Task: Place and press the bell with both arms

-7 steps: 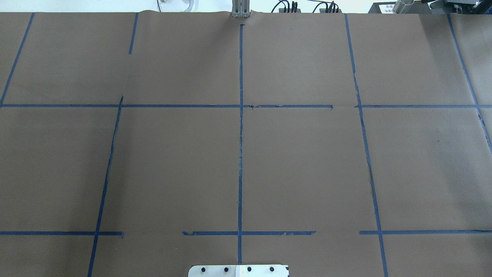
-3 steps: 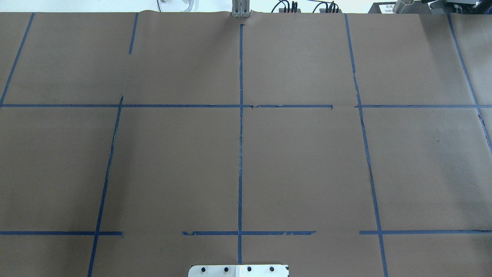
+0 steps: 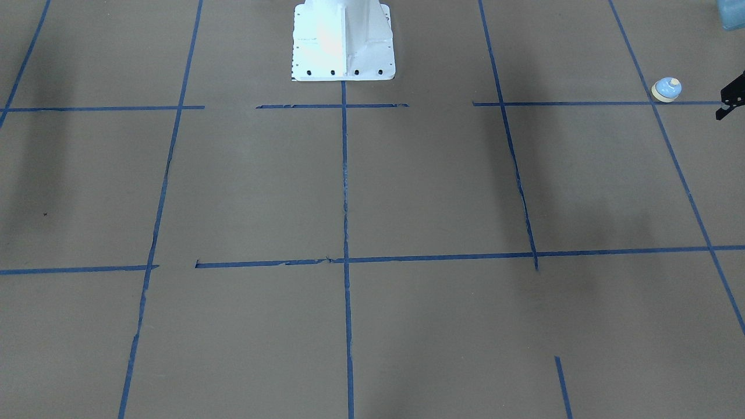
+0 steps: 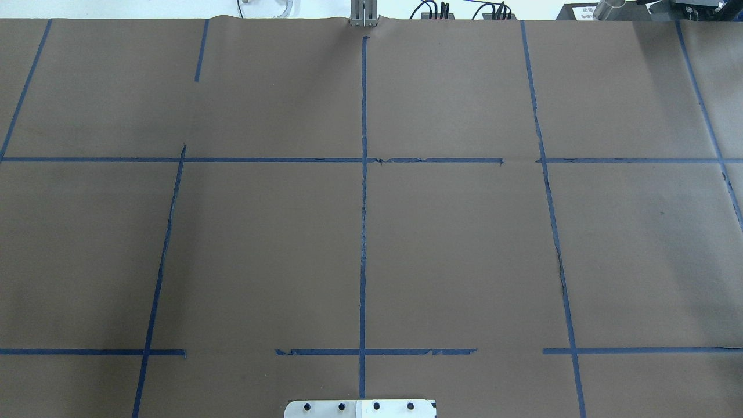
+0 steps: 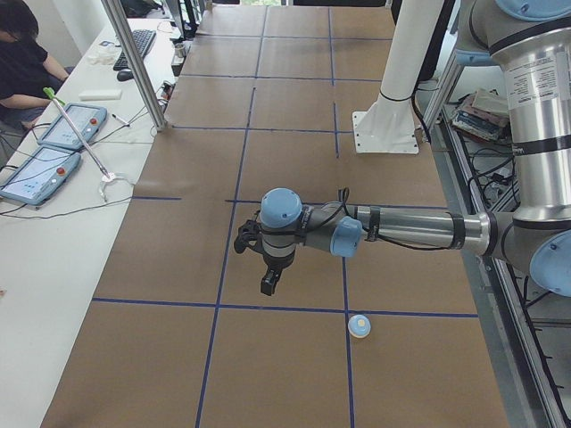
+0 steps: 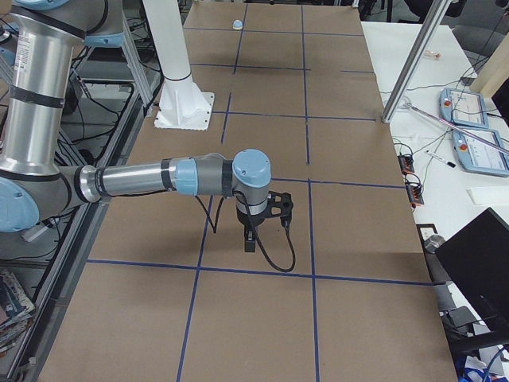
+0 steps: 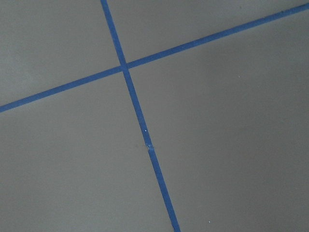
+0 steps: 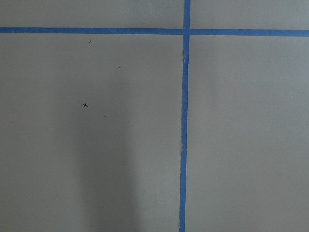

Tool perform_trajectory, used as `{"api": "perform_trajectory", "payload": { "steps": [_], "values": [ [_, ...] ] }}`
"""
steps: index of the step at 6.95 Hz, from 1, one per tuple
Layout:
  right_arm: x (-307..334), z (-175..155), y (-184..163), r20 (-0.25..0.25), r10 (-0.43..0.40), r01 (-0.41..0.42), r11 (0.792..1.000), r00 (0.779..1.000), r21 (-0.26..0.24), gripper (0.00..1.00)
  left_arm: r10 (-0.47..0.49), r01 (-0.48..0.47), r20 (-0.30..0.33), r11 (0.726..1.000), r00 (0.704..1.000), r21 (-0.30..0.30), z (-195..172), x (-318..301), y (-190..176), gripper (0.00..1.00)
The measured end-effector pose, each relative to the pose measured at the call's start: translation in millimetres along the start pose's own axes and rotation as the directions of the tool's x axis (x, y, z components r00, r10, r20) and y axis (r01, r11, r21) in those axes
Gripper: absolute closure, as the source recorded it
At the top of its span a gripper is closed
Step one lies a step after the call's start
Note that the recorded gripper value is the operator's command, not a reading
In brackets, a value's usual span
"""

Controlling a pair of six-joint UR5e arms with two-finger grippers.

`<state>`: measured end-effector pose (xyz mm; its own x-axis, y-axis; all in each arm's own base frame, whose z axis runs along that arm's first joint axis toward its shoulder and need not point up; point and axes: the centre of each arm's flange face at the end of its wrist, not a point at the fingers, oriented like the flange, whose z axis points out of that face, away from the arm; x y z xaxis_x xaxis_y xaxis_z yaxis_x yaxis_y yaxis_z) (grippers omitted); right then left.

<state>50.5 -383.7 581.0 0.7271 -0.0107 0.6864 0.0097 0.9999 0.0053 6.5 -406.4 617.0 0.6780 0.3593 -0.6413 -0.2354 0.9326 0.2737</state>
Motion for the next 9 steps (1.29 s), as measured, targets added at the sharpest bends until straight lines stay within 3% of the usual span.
{"api": "perform_trajectory", "payload": {
  "steps": [3,6,9],
  "values": [
    [0,0,0,0.0,-0.001,0.001,1.0,1.0,0.0,0.0,0.004,-0.005,-0.022,0.999,1.0,-0.038,57,27,21,0.0],
    [0,0,0,0.0,-0.001,0.001,1.0,1.0,0.0,0.0,-0.033,0.032,-0.018,0.996,0.999,-0.087,113,34,88,0.0],
    [1,1,1,0.0,0.0,0.0,1.0,1.0,-0.002,0.0,-0.031,0.026,-0.023,0.978,0.999,-0.206,138,33,144,0.0]
  ]
}}
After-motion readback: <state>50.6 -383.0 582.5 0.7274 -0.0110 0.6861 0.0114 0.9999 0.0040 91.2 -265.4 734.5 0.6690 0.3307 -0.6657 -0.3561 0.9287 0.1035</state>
